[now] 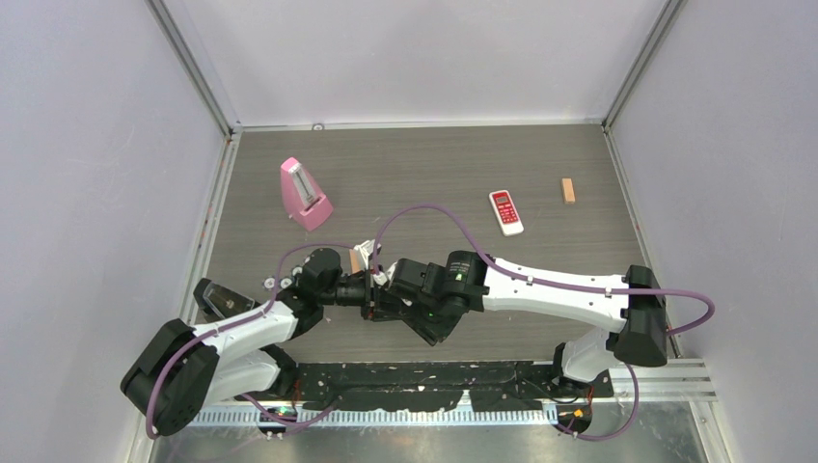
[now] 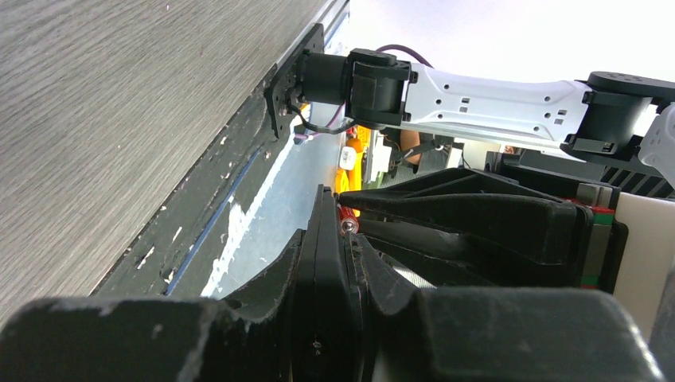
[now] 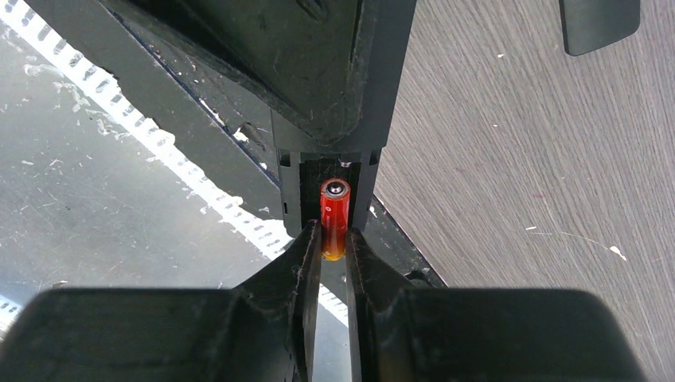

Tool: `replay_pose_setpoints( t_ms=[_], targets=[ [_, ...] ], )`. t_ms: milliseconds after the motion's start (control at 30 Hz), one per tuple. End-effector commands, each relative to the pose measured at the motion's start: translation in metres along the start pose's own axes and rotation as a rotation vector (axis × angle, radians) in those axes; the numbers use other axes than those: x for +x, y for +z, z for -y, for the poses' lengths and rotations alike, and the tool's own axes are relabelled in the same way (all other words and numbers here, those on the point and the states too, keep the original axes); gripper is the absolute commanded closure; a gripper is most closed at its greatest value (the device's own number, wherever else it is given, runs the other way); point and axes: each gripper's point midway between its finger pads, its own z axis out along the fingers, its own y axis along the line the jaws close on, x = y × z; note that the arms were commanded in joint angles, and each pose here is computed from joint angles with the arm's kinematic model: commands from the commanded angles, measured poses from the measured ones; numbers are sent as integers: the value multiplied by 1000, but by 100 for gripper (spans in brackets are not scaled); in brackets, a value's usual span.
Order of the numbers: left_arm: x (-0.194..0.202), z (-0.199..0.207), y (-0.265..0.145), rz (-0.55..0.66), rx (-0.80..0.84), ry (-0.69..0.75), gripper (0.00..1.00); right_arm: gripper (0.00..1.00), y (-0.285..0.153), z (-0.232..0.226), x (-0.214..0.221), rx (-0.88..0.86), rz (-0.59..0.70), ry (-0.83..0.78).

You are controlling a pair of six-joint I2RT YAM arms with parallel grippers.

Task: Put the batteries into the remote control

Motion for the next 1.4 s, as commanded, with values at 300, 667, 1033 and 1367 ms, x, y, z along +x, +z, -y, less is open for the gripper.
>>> replay_pose_setpoints(
  t_ms=[300, 667, 1033, 1367],
  targets=[
    [0, 16, 0, -9, 61, 68, 100, 94, -12, -4, -14, -18, 98, 26],
    [-6, 14, -3, 48, 28, 134, 100, 95, -72, 12, -34, -65, 677, -141],
    [-14, 25, -12, 124, -5, 245, 100, 95, -116, 20, -42, -44, 1008, -244],
    [-42, 31, -43, 430, -64, 392, 100, 95, -87, 99, -35, 255, 815, 466]
  ],
)
